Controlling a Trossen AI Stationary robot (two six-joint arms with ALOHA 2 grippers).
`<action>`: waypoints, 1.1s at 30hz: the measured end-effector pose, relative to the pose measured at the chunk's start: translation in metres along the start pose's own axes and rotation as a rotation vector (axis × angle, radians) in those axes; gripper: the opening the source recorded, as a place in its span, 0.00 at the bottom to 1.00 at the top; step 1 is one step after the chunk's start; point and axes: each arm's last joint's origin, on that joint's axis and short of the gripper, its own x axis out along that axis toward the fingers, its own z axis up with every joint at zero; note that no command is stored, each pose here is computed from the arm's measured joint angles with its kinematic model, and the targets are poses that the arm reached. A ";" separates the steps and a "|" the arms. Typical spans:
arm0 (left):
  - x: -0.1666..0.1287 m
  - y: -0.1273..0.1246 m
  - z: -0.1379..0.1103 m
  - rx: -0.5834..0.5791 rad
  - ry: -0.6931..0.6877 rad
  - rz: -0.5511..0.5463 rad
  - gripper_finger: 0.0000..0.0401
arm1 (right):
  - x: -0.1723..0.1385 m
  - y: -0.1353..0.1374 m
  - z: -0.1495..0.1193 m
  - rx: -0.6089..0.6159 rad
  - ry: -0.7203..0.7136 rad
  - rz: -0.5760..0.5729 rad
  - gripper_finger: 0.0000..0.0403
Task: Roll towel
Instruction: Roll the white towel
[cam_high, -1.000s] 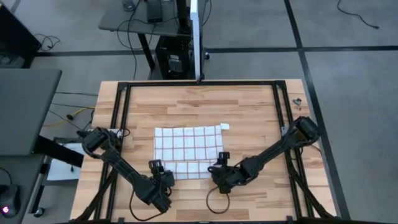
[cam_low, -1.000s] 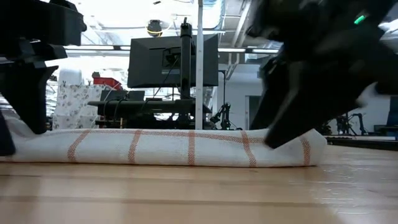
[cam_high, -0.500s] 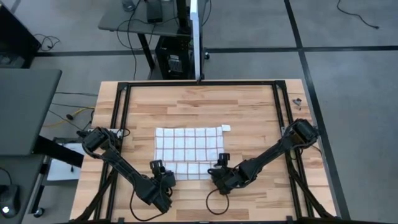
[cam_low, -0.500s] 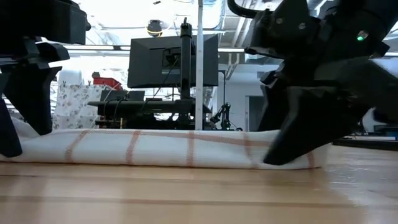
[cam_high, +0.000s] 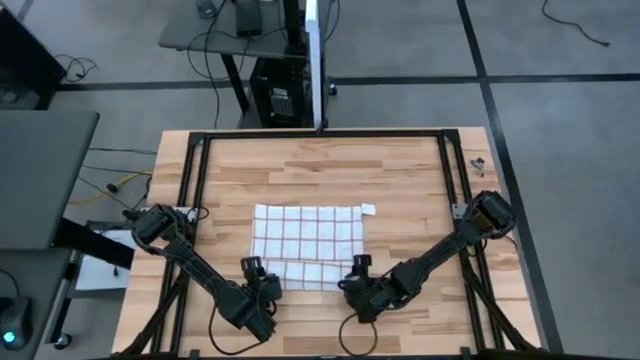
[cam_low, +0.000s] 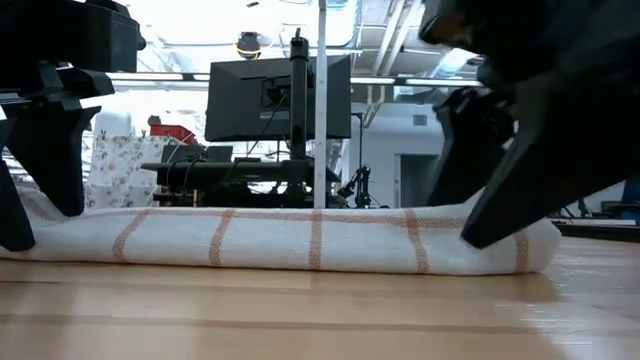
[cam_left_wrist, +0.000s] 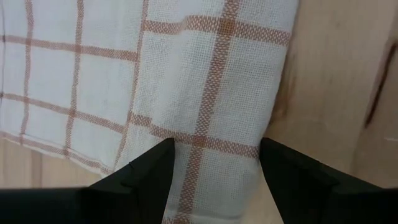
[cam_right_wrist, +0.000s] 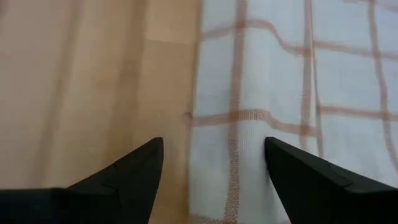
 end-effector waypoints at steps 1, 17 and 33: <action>0.000 0.000 0.000 0.000 0.000 0.000 0.54 | 0.004 0.001 -0.002 -0.001 0.005 -0.007 0.67; 0.017 0.009 0.008 -0.019 -0.023 0.015 0.43 | 0.011 0.002 -0.005 0.023 0.025 -0.030 0.60; -0.004 0.027 0.020 -0.143 0.195 -0.489 0.01 | 0.005 -0.009 0.010 0.236 0.127 0.351 0.02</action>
